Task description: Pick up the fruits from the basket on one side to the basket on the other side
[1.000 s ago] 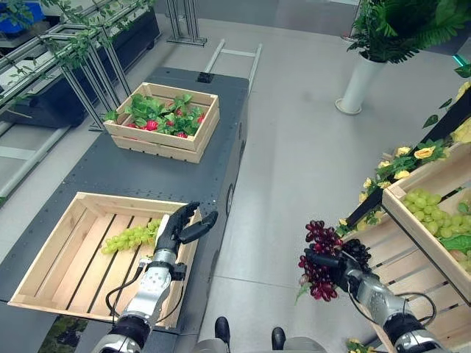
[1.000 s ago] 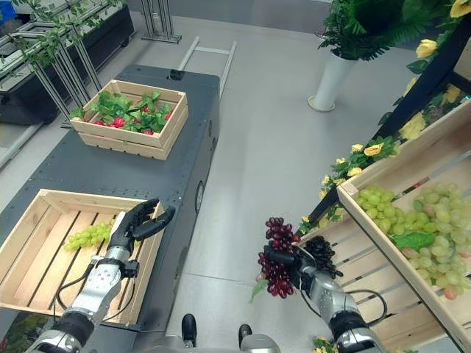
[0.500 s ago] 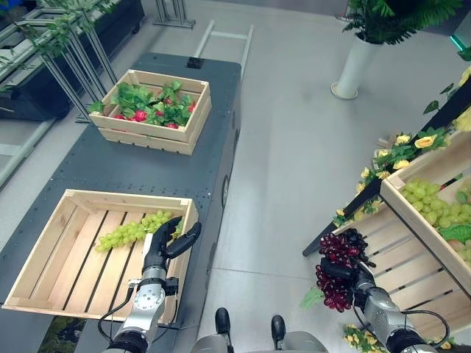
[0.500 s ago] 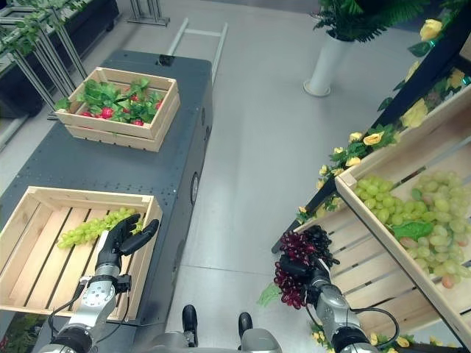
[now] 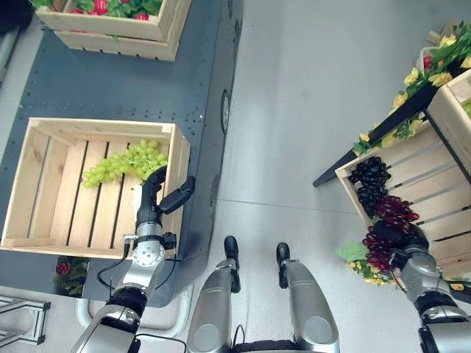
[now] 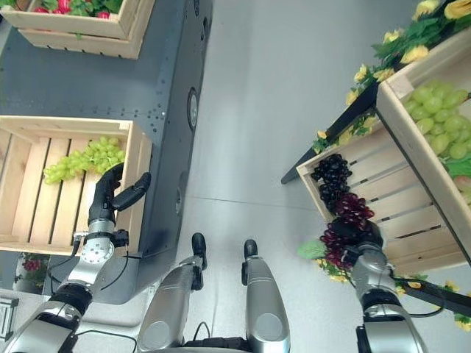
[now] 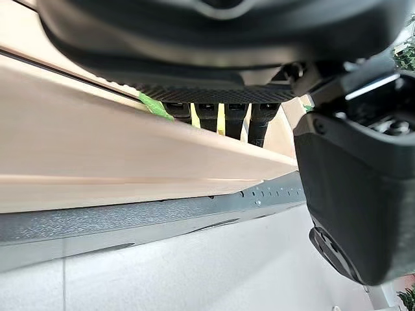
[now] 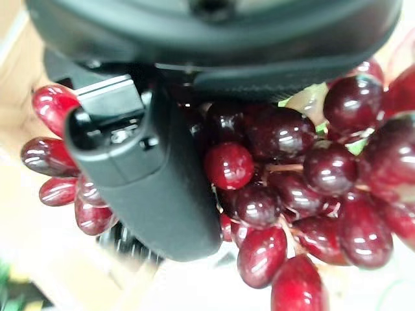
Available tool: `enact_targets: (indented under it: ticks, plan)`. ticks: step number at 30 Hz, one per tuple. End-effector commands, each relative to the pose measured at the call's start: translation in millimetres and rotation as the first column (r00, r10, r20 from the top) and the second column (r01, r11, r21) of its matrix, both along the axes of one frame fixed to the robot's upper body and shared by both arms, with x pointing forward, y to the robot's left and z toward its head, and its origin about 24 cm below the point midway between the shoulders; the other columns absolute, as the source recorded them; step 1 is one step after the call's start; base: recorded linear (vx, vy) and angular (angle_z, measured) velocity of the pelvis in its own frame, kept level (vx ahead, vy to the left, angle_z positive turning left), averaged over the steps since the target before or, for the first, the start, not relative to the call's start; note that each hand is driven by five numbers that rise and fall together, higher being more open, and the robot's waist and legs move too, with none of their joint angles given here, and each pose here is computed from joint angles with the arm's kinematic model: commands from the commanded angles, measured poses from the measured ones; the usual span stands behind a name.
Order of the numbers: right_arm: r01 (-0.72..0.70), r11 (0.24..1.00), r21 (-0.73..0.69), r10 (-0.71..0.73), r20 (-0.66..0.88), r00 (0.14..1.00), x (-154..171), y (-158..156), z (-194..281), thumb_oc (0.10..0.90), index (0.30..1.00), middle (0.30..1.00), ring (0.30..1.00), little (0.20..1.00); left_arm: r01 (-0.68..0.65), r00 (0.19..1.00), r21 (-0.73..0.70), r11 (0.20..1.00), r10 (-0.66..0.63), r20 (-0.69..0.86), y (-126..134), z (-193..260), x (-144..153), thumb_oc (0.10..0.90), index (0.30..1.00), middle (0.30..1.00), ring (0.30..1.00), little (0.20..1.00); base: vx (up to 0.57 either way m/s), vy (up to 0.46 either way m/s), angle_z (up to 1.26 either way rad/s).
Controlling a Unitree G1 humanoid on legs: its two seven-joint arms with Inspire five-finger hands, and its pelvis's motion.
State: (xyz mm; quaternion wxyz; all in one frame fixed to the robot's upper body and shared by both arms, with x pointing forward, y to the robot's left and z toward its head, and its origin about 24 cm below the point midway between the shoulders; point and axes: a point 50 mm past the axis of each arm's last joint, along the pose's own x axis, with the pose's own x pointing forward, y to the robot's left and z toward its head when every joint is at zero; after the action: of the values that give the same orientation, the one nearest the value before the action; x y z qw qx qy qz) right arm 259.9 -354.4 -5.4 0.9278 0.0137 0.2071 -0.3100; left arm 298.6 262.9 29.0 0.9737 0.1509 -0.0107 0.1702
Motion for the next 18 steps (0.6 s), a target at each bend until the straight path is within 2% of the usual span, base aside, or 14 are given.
enact_targets:
  ticks: [1,7,18]
  plan:
    - [0.164,0.974,-0.155,-0.133,0.195,0.972,5,-42,60,0.4,0.3,0.3,0.3,0.3,0.048,0.976,0.053,0.997,-0.058,0.21,2,46,13,0.8,0.9,0.9,0.9,0.9,-0.07,-0.095,0.05]
    - [0.315,0.916,-0.249,-0.274,0.188,0.943,3,-73,97,0.4,0.3,0.3,0.3,0.3,0.14,0.952,0.115,0.983,-0.166,0.259,-13,69,24,0.8,0.9,0.9,0.9,0.9,-0.06,-0.058,0.0]
    - [0.307,0.883,-0.356,-0.234,0.232,0.944,12,-88,149,0.4,0.3,0.3,0.3,0.3,0.263,0.896,0.138,0.955,-0.295,0.331,-37,96,29,0.8,0.9,0.9,0.9,0.9,-0.02,-0.026,-0.03]
